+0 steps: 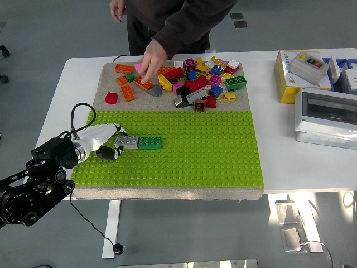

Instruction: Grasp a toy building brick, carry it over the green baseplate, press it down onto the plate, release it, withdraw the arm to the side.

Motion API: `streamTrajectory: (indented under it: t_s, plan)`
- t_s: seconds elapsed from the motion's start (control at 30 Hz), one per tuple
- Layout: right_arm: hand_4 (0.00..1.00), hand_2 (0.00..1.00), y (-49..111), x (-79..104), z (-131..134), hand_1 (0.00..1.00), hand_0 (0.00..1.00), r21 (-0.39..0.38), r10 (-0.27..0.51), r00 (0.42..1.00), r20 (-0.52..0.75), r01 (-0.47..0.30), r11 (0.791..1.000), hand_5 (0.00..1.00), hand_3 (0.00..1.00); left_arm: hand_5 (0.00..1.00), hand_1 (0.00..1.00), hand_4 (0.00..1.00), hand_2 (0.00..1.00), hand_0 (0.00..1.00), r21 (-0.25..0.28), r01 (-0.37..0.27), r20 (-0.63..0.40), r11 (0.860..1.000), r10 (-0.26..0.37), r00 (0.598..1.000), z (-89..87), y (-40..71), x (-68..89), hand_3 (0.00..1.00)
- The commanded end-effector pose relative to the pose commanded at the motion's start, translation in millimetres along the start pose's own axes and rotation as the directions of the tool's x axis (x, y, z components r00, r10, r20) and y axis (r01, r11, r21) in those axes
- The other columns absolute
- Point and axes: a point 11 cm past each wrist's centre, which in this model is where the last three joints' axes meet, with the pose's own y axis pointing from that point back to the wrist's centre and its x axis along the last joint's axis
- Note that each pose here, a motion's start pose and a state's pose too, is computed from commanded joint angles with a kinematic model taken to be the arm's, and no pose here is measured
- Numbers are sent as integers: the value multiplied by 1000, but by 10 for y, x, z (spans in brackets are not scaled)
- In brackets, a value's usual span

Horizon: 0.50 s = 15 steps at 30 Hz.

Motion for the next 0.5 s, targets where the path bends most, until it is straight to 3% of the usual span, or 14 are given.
streamTrajectory:
  t_s: [0.07,0.1,0.27,0.3,0.5]
  plan:
    - [419,624,0,-1,1,567,642,-1,0,1000,0,0,1000,998,761,157,959,409,951,998,-2,-2,-2,1000,2,1000,4,1,5,557]
    - [420,624,0,-1,2,568,642,-1,0,1000,0,0,1000,998,761,153,958,445,950,998,-4,-3,-3,1000,3,1000,6,2,8,694]
    - [420,624,0,1,4,568,642,-2,0,1000,0,0,1000,998,761,153,958,445,950,998,-12,-7,-8,1000,7,1000,26,8,27,694]
    - [419,624,0,2,4,568,643,-3,0,1000,0,0,1000,998,761,151,957,460,952,998,-14,-8,-9,1000,8,1000,30,10,32,761]
    - [420,624,0,7,3,565,643,-2,1,1000,1,-1,1000,998,761,152,957,465,952,998,-21,-13,-14,1000,12,1000,50,20,56,764]
